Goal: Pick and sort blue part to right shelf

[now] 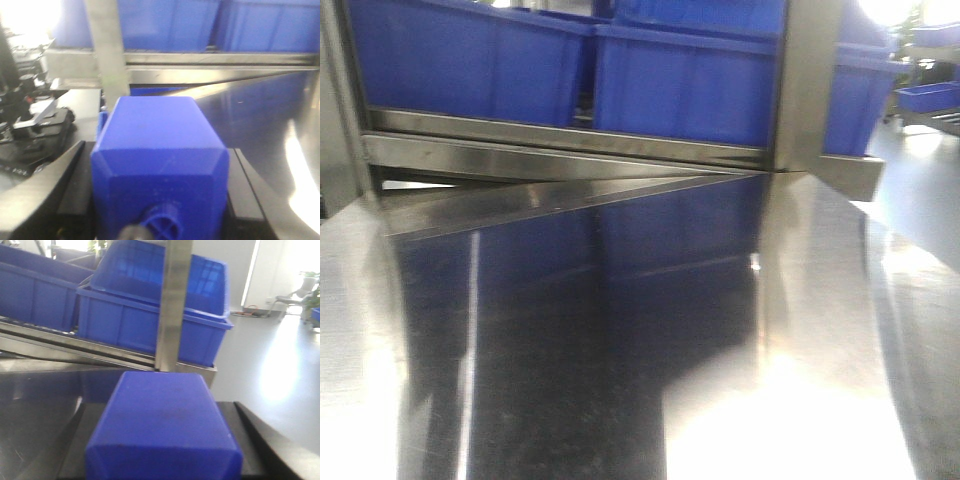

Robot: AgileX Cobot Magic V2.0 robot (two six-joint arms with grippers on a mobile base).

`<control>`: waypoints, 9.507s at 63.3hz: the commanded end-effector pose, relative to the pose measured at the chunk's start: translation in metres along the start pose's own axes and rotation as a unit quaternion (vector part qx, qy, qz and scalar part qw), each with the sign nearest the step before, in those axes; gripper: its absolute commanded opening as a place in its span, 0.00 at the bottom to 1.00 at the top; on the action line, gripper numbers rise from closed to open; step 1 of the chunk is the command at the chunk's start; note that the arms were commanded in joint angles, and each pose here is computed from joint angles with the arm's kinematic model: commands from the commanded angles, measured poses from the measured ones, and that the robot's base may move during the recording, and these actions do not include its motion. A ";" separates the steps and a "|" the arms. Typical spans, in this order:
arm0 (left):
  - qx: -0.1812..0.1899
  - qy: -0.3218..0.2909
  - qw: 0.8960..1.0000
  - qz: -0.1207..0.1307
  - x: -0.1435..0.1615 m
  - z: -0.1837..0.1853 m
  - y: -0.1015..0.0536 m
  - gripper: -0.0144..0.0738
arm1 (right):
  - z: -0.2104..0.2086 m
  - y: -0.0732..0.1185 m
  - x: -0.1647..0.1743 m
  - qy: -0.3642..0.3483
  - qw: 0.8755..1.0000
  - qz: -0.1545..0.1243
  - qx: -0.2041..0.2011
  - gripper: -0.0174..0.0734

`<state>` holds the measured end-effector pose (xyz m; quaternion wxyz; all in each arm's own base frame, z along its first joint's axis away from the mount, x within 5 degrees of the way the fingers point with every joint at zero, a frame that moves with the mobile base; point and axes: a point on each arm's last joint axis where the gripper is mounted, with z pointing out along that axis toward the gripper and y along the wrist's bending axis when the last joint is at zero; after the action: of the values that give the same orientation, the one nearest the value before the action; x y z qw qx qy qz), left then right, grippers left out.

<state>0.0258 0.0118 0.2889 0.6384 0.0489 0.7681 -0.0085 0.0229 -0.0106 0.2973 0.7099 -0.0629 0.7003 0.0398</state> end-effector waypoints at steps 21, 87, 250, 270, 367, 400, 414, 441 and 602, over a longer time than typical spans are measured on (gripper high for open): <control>0.007 -0.047 0.999 0.001 -0.016 -0.001 -0.001 0.52 | 0.001 0.002 -0.016 -0.044 0.999 -0.018 -0.007 0.46; 0.007 -0.046 0.999 0.001 -0.016 -0.001 -0.001 0.52 | 0.001 0.002 -0.016 -0.044 0.999 -0.018 -0.007 0.46; 0.007 -0.046 0.999 0.001 -0.016 -0.001 -0.001 0.52 | 0.001 0.001 -0.016 -0.044 0.999 -0.018 -0.005 0.46; 0.007 -0.046 0.999 0.001 -0.016 -0.001 -0.001 0.52 | 0.001 0.001 -0.016 -0.044 0.999 -0.018 -0.005 0.46; 0.009 -0.046 0.999 -0.001 -0.016 -0.001 -0.001 0.52 | 0.001 0.001 -0.016 -0.044 0.999 -0.018 -0.005 0.46; 0.009 -0.046 0.999 -0.001 -0.016 -0.001 -0.001 0.52 | 0.001 0.001 -0.016 -0.044 0.999 -0.018 -0.005 0.46; 0.009 -0.046 0.999 -0.001 -0.016 -0.001 -0.001 0.52 | 0.001 0.001 -0.016 -0.044 0.999 -0.018 -0.005 0.46; 0.009 -0.046 0.999 -0.001 -0.016 -0.001 -0.001 0.52 | 0.001 0.001 -0.016 -0.044 0.999 -0.018 -0.005 0.46; 0.008 -0.046 0.999 -0.001 -0.016 -0.001 -0.001 0.52 | 0.001 0.001 -0.016 -0.044 0.999 -0.018 -0.005 0.46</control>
<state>0.0266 0.0111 0.2894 0.6392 0.0495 0.7674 -0.0106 0.0240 -0.0105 0.2969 0.7067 -0.0644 0.7037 0.0362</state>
